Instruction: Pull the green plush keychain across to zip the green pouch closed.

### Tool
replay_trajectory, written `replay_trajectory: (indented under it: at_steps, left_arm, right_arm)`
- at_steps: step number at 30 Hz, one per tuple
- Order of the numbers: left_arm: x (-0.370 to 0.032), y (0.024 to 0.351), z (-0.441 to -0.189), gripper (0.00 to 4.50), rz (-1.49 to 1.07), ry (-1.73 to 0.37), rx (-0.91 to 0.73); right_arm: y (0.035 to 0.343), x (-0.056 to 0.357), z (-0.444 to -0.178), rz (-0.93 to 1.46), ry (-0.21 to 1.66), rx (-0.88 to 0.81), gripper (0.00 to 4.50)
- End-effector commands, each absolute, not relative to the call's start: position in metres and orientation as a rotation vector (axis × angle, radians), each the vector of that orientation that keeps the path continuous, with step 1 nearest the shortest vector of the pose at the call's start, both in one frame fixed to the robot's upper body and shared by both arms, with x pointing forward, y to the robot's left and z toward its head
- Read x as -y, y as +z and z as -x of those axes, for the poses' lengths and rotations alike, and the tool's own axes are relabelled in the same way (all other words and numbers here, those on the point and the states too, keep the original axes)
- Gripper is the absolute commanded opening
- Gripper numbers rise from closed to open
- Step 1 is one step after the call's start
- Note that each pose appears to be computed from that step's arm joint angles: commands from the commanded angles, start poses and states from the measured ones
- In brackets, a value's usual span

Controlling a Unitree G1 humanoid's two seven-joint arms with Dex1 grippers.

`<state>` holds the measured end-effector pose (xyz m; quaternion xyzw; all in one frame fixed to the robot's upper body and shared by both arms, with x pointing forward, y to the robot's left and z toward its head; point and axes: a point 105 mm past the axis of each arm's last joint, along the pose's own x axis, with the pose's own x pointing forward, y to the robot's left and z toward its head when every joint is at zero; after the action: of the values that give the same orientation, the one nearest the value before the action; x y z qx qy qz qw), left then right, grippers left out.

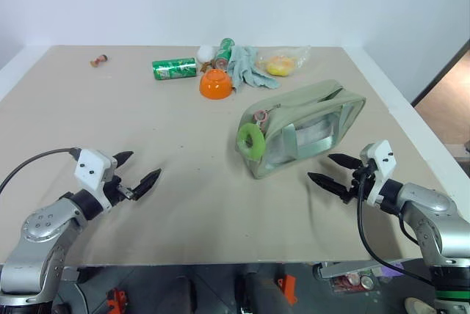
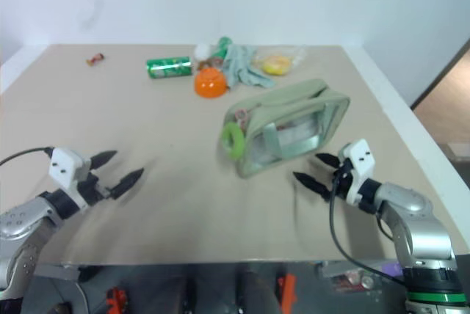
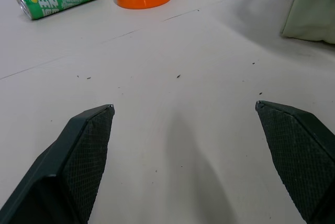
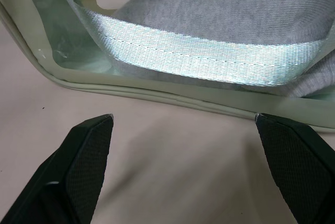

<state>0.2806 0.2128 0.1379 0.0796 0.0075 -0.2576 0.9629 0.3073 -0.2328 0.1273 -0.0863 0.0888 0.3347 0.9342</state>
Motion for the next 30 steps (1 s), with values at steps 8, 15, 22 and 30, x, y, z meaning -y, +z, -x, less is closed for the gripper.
replay_trajectory:
  at_steps: [8,15,22,30]
  left_arm:
    - [-0.200,0.150,-0.278,4.49,-0.128,-0.589,0.038]
    - [-0.186,0.152,-0.271,4.49,-0.135,-0.697,0.046]
    - [-0.155,0.162,-0.250,4.49,-0.165,-0.951,0.028]
    - [-0.132,0.174,-0.241,4.49,-0.161,-1.105,0.002]
  right_arm:
    - [0.146,0.257,-0.296,0.228,0.578,-0.093,4.50]
    - [0.152,0.260,-0.295,0.255,0.555,-0.063,4.50]
    - [0.212,0.266,-0.313,0.421,0.574,0.026,4.50]
    - [0.258,0.259,-0.364,0.641,0.696,0.033,4.50]
